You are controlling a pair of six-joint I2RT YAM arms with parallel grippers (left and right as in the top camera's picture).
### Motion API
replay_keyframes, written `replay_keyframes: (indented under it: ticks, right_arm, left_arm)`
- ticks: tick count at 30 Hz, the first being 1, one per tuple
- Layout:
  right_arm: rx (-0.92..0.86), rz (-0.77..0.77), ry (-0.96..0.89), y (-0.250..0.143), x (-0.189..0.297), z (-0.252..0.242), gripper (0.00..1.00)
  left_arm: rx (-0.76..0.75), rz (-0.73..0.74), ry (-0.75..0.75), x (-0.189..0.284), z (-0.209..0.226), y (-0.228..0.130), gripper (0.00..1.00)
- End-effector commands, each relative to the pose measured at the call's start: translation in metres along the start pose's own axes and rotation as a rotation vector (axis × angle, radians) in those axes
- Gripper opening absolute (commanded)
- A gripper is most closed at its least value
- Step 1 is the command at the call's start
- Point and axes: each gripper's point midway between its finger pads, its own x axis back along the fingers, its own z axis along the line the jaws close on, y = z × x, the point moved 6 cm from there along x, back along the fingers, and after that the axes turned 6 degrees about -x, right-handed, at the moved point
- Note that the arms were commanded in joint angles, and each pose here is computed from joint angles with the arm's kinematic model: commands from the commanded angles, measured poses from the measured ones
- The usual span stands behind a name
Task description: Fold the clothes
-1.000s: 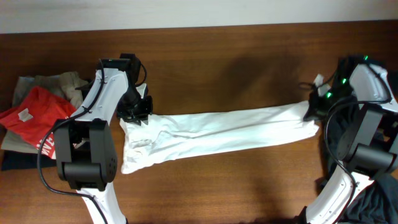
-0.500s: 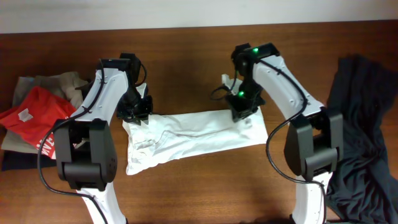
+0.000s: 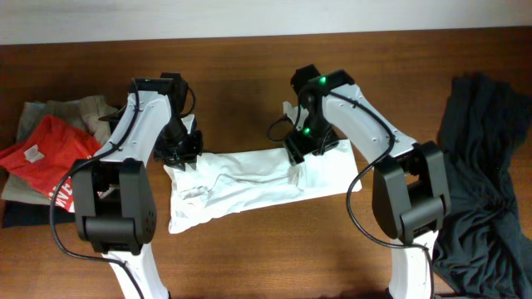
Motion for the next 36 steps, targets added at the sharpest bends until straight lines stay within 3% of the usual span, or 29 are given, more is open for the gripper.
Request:
replay_keyframes:
  ticks: [1,3,4,5,10,13,15,16,17,18,19,20,25,31,32,33,34,36]
  right_arm:
    - [-0.075,0.014,-0.041,-0.007,-0.038,-0.007,0.61]
    - [-0.105,0.028,-0.055,-0.015,-0.053,-0.012,0.42]
    - [-0.106,0.038,-0.057,-0.018,-0.055,-0.012,0.14]
    - [-0.107,0.052,-0.058,-0.02,-0.055,-0.012,0.04]
    - [-0.019,0.126,-0.035,-0.025,-0.015,-0.001,0.05]
    - [-0.002,0.143,0.048,-0.028,-0.015,0.019,0.06]
    - [0.037,0.157,0.068,-0.031,-0.019,0.037,0.1]
    - [0.061,0.161,0.062,-0.033,-0.021,0.045,0.17]
    - [0.082,0.159,0.052,-0.033,-0.023,0.051,0.47]
    - [0.089,0.153,0.052,-0.032,-0.024,0.054,0.65]
    - [0.088,0.153,0.048,-0.032,-0.024,0.053,0.68]
    - [0.072,0.151,0.027,-0.031,-0.022,0.045,0.7]
    - [0.017,0.123,-0.051,-0.035,0.024,0.02,0.78]
    - [-0.131,0.044,-0.035,-0.046,0.07,-0.03,0.8]
    - [-0.158,0.042,-0.033,-0.047,0.072,-0.039,0.8]
    - [-0.177,0.039,-0.032,-0.048,0.074,-0.046,0.8]
    - [-0.203,0.034,-0.041,-0.049,0.076,-0.057,0.79]
    - [-0.27,0.025,-0.096,-0.054,0.082,-0.088,0.79]
  left_arm:
    - [0.005,-0.045,0.008,0.014,0.002,0.001,0.24]
    - [0.005,-0.045,0.008,0.014,0.002,0.001,0.24]
    - [0.005,-0.045,0.008,0.014,0.002,0.001,0.24]
    - [0.005,-0.045,0.008,0.014,0.002,0.001,0.24]
    - [0.003,-0.049,0.008,0.014,0.002,0.002,0.24]
    - [0.003,-0.05,0.008,0.014,0.002,0.002,0.24]
    - [0.002,-0.05,0.008,0.014,0.002,0.002,0.24]
    - [0.002,-0.049,0.009,0.014,0.001,0.002,0.24]
    - [0.003,-0.044,0.009,0.014,0.002,0.001,0.35]
    - [0.003,-0.039,0.009,0.014,0.002,0.0,0.46]
    - [0.004,-0.033,0.009,0.014,0.002,-0.001,0.54]
    - [0.006,-0.016,0.014,0.013,0.002,-0.004,0.69]
    - [0.009,0.036,0.083,-0.002,0.012,-0.014,0.72]
    - [0.009,0.054,0.073,-0.085,0.019,-0.034,0.79]
    - [0.01,0.049,0.051,-0.097,0.017,-0.038,0.6]
    - [0.009,0.049,0.053,-0.099,0.018,-0.039,0.26]
    - [0.009,0.044,0.053,-0.097,0.018,-0.037,0.0]
    - [0.032,-0.014,0.049,-0.079,0.024,-0.02,0.0]
